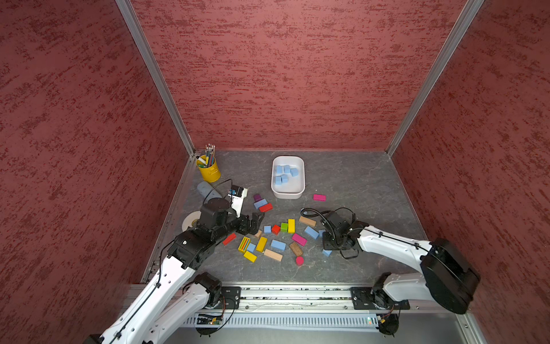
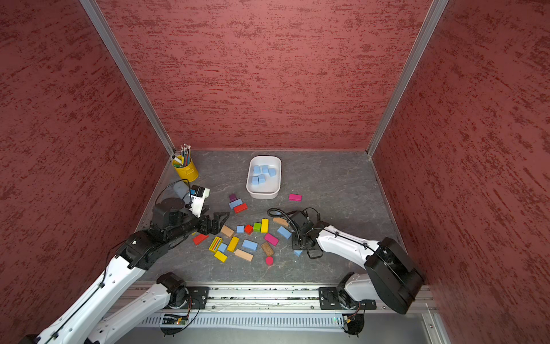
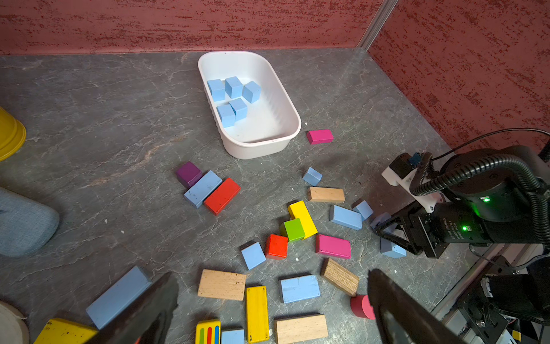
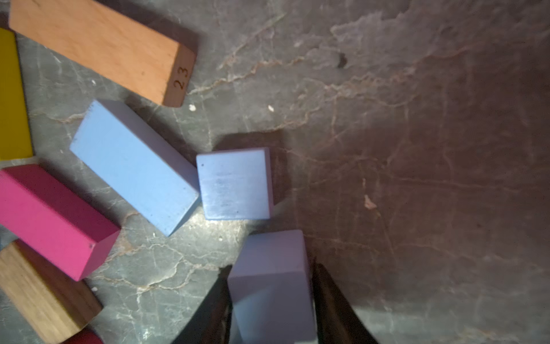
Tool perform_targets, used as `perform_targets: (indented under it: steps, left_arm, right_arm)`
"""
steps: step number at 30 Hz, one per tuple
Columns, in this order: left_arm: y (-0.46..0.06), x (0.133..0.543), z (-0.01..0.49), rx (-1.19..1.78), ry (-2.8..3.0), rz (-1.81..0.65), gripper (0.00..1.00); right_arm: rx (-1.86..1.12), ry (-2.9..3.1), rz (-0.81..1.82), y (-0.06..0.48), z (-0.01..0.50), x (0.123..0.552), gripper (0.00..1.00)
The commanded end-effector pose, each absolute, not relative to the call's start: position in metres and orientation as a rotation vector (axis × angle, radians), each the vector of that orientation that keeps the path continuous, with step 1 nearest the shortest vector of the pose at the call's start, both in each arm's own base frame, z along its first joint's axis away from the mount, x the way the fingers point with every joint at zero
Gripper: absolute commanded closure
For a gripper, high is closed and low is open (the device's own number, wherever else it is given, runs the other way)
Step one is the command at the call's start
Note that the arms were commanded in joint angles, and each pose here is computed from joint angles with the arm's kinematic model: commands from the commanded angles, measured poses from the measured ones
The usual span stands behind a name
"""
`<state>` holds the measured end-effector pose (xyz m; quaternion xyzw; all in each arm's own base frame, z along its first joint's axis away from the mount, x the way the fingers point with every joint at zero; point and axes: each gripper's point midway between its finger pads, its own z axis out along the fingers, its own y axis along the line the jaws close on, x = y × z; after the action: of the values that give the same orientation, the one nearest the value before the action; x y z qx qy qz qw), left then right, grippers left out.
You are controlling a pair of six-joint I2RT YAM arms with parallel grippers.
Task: Pick out the blue building blocks
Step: Pick up the building block from the center of the board.
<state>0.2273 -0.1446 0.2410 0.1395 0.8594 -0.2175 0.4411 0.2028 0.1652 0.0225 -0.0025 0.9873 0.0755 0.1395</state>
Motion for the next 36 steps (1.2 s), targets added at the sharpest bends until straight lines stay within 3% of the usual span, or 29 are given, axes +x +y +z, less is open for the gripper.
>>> perform_targets:
  steps: [1, 15, 23, 36]
  left_arm:
    - [-0.147, 0.227, 0.243, 0.350, 2.119, -0.555, 0.00]
    - [-0.147, 0.227, 0.244, 0.349, 2.115, -0.557, 0.00]
    - [-0.147, 0.226, 0.245, 0.350, 2.108, -0.558, 0.00]
    - [-0.145, 0.225, 0.248, 0.343, 2.095, -0.557, 0.00]
  right_arm:
    - [-0.006, 2.826, 0.186, 0.166, 0.028, 0.210, 0.60]
    - [-0.007, 2.750, 0.159, 0.169, 0.048, 0.228, 0.86]
    - [-0.031, 2.614, 0.200, 0.187, 0.092, 0.261, 0.92]
    - [-0.224, 2.432, 0.281, 0.274, 0.156, 0.355, 0.93]
